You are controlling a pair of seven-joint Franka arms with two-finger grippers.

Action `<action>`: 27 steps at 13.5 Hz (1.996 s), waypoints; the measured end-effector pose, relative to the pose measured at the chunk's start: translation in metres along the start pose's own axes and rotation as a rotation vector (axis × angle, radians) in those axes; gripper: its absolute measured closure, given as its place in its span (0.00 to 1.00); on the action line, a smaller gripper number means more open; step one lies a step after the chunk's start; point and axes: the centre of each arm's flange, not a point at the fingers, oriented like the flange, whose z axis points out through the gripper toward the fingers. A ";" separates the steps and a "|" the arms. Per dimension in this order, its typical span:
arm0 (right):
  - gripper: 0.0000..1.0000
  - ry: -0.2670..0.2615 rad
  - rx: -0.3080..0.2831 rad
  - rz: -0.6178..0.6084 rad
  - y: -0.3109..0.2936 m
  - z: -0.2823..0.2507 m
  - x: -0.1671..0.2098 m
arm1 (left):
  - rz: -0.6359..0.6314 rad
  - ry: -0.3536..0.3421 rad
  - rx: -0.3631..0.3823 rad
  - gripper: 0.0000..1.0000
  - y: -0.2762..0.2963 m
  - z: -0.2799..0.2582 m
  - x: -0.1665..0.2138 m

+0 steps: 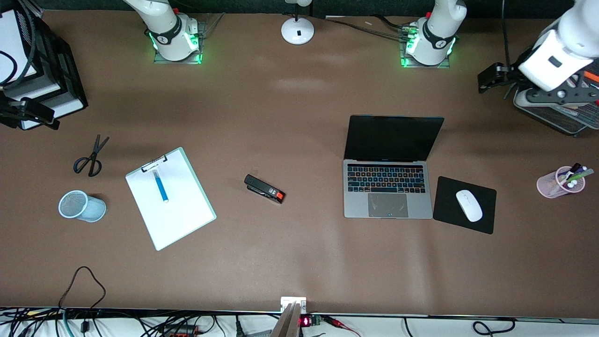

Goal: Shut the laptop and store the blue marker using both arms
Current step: 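Raise the left arm and move the left gripper toward the laptop lid, then push the laptop lid down with the left gripper while the right gripper reaches the marker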

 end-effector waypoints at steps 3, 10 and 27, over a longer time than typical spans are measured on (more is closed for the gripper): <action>0.00 0.000 0.000 0.000 0.000 0.000 0.000 | 0.007 -0.074 0.011 0.00 0.004 0.034 -0.002; 0.00 0.000 0.000 -0.001 0.000 0.000 0.000 | 0.027 -0.174 -0.017 0.00 0.053 0.122 -0.008; 0.00 0.028 0.069 0.005 -0.012 0.049 0.038 | -0.048 -0.063 0.020 0.00 0.151 0.259 -0.013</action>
